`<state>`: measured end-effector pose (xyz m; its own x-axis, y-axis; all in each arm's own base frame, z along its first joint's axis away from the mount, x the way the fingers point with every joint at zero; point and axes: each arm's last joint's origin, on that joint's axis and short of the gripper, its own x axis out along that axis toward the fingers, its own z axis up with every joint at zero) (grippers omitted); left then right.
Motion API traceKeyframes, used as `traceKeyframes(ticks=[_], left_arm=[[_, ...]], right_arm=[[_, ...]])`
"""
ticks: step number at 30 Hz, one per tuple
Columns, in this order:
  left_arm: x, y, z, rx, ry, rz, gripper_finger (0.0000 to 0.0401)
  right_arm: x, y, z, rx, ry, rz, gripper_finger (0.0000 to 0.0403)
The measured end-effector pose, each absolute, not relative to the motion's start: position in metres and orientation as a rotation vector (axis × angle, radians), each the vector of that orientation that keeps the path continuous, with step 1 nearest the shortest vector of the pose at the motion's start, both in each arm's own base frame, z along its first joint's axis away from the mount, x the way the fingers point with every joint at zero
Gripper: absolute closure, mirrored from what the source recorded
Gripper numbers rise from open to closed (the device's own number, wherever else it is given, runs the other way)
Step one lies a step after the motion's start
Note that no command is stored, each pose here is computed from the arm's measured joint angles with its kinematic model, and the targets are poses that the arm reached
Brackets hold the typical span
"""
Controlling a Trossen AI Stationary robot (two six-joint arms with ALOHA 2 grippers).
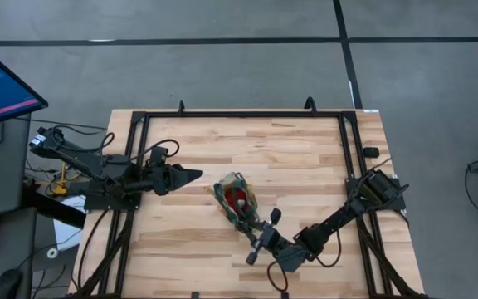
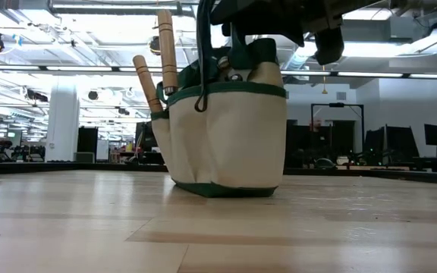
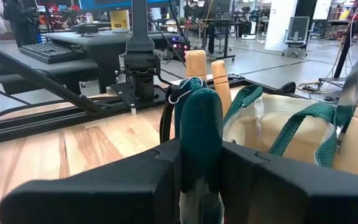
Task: Pick & Place Garden tools in Gardening bag
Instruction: Put the shear cutter into the gardening bag
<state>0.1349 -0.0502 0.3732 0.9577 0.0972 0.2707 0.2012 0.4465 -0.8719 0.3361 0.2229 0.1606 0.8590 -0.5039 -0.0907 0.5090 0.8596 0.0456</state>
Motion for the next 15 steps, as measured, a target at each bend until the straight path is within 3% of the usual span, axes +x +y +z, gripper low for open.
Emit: traceKeyframes(ticks=[15], left_arm=[[0.1348, -0.0502, 0.3734, -1.112, -0.302, -0.067, 0.0229]], right_arm=[[0.3337, 0.2271, 0.1641, 0.047, 0.067, -0.513, 0.0217]])
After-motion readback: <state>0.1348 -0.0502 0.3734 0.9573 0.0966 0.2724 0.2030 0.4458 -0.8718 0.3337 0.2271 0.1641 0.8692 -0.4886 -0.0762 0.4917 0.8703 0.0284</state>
